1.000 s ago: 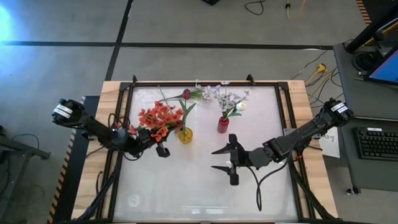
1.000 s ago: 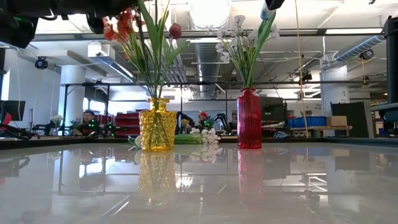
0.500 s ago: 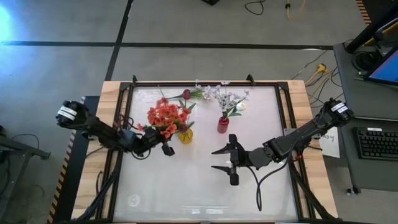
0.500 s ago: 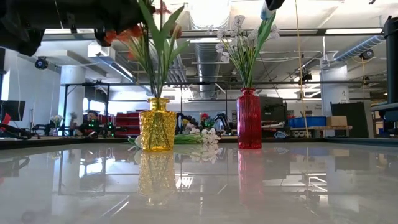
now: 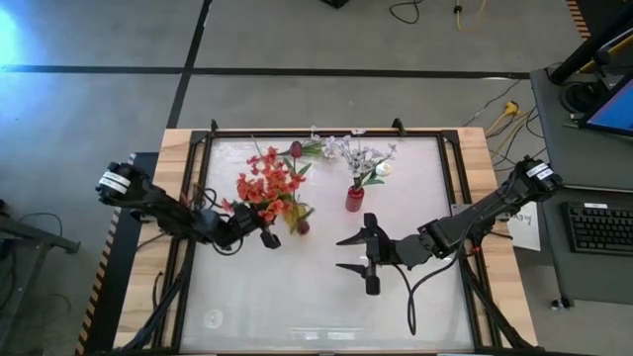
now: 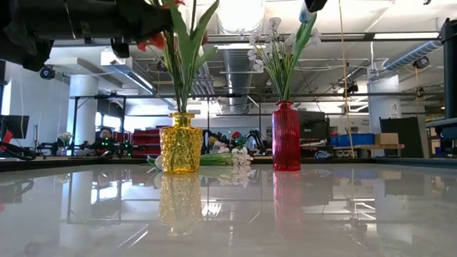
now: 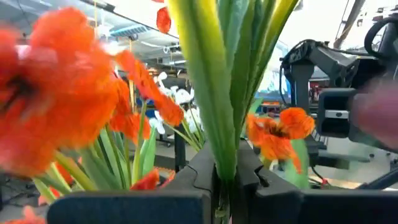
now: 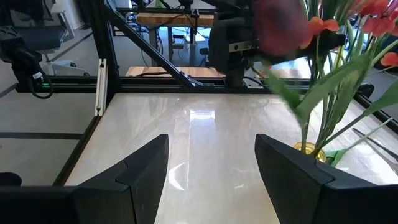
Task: Sort flowers into vase by color
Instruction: Put the orange flowers into the yellow flower vase
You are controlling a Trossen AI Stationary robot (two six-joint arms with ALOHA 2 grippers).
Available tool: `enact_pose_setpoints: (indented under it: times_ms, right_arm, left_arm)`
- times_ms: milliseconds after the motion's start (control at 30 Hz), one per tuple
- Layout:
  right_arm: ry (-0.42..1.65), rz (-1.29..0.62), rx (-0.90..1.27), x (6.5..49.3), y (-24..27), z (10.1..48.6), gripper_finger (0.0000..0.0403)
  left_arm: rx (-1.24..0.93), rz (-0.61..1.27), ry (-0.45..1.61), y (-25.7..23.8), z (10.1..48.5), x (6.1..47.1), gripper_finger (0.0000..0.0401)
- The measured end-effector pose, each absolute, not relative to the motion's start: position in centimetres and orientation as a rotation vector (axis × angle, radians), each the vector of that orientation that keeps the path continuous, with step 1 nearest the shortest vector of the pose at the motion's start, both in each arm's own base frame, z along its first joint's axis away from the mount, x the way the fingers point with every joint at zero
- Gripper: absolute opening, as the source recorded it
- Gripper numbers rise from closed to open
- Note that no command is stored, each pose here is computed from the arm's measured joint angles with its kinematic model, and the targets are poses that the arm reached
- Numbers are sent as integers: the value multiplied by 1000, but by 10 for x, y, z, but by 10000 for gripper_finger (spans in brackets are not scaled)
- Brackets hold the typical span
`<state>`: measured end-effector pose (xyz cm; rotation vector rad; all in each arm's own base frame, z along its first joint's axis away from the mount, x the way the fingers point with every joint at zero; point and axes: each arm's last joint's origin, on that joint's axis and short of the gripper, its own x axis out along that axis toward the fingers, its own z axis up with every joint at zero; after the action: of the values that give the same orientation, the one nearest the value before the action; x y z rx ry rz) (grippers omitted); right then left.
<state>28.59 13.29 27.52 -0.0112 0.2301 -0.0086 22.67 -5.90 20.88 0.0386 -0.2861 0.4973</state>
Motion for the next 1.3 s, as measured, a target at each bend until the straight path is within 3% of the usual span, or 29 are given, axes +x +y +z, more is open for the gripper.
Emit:
enact_pose_setpoints:
  times_ms: [933, 1100, 1300]
  right_arm:
    - [231, -9, 1, 286, 133, 275, 233]
    - [231, -10, 4, 286, 133, 275, 233]
    - [231, -11, 15, 286, 133, 275, 233]
  left_arm:
    - [-9, 548, -248, -56, 200, 230, 6]
    - [-20, 538, -211, -57, 195, 231, 42]
    - [-45, 513, -129, -62, 184, 233, 143]
